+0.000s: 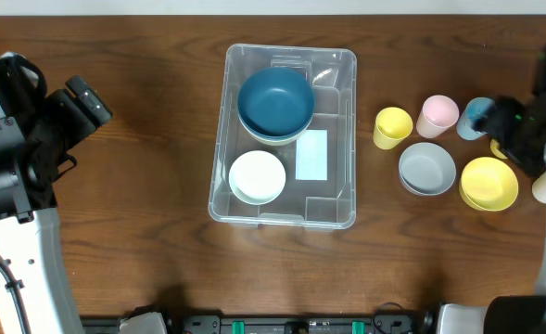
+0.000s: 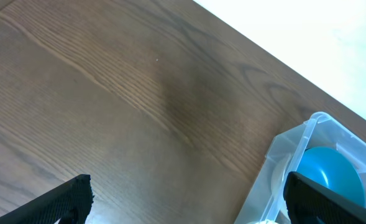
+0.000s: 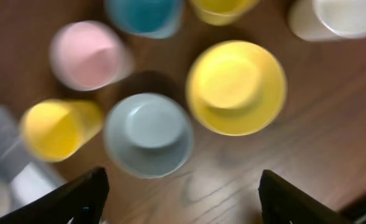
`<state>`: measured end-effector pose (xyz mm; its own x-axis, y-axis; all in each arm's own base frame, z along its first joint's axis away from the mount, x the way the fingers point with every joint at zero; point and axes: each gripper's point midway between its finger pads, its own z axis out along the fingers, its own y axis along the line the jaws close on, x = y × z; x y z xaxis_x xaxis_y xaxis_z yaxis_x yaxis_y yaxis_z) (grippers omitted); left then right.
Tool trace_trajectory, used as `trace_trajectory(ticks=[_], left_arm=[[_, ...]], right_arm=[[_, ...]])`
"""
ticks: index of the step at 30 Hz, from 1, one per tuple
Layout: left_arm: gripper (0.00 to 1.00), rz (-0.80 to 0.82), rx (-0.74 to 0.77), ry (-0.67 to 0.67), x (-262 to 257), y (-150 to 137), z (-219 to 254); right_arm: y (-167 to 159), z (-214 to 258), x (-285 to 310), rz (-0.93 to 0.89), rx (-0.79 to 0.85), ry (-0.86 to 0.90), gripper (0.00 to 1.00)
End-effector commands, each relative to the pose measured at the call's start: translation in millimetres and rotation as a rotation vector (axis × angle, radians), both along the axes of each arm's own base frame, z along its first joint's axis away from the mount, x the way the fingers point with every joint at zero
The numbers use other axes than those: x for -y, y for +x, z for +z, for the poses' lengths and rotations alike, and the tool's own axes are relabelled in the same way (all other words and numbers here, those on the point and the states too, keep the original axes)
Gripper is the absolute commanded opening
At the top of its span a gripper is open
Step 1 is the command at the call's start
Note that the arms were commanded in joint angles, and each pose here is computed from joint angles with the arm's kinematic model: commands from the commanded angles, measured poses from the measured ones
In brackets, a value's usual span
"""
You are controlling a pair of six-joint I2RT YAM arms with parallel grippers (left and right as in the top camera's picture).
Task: Pack container
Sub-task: 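Lift the white bowl and place it in the container's front half, then reach the right gripper to the yellow bowl and grip its rim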
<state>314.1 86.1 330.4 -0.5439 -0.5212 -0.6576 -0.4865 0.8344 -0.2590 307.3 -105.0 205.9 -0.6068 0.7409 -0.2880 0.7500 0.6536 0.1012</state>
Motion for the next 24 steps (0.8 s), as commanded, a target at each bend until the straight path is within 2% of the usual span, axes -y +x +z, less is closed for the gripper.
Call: trace_trajectory(ticks=[1,7,12,18,24], left_arm=[[0.98,0.013,0.003,0.006,-3.6,0.5,2.3],[0.98,0.013,0.003,0.006,-3.6,0.5,2.3],[0.98,0.013,0.003,0.006,-3.6,0.5,2.3],[0.98,0.013,0.003,0.006,-3.6,0.5,2.3],[0.98,0.013,0.003,0.006,-3.6,0.5,2.3]], right_arm=[[-18.6,-30.6,18.3,-0.128,-0.058,0.031,0.79],[-48.0,-96.6,36.9,-0.278,-0.122,0.082,0.79],[-60.6,-138.7,42.4,-0.331,-0.116,0.101,0.77],[-70.9,-175.8,44.4,-0.371,-0.088,0.096,0.73],[-71.6,-190.0,46.6,-0.383,-0.066,0.09,0.62]])
